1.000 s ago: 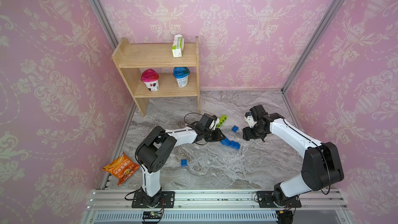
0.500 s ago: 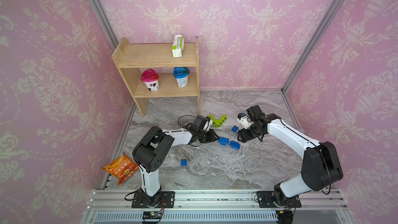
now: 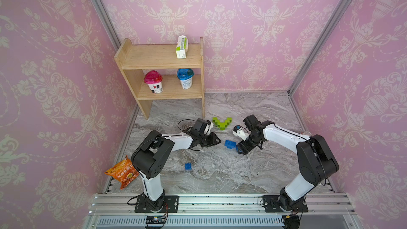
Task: Assemble the letter v with lego
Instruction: Pick up the lego brick from the center of the board.
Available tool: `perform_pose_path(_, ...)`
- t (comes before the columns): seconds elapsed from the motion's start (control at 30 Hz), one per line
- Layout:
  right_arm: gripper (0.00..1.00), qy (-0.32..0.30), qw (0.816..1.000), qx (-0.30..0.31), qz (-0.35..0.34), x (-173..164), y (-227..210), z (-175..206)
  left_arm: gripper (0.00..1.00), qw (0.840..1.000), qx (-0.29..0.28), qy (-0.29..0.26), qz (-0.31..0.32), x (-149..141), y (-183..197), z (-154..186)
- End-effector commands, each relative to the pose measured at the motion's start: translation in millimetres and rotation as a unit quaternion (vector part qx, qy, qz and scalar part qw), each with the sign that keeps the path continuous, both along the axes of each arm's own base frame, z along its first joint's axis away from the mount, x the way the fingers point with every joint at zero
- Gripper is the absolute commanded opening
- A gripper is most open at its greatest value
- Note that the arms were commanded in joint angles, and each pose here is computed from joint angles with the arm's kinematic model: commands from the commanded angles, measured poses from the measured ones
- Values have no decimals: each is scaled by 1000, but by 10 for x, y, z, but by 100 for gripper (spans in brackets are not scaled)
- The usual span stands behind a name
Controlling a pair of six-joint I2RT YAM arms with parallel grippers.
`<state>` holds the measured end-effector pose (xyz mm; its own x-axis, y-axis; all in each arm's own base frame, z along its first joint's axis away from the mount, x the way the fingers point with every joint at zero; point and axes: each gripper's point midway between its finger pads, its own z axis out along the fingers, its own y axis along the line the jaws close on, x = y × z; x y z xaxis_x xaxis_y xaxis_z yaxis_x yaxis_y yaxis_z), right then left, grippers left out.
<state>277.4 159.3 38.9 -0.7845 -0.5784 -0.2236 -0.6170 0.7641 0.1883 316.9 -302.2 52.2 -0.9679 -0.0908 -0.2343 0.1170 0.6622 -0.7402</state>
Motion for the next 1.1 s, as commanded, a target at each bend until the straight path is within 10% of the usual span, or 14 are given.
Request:
perform_pose_path(0.0, 73, -10, 1000, 2, 12, 39, 30, -63, 36, 999, -36, -3, 1, 7, -28, 140)
perform_pose_path(1.07, 34, 55, 988, -81, -122, -320, -206, 271, 41, 999, -30, -17, 12, 12, 128, 227)
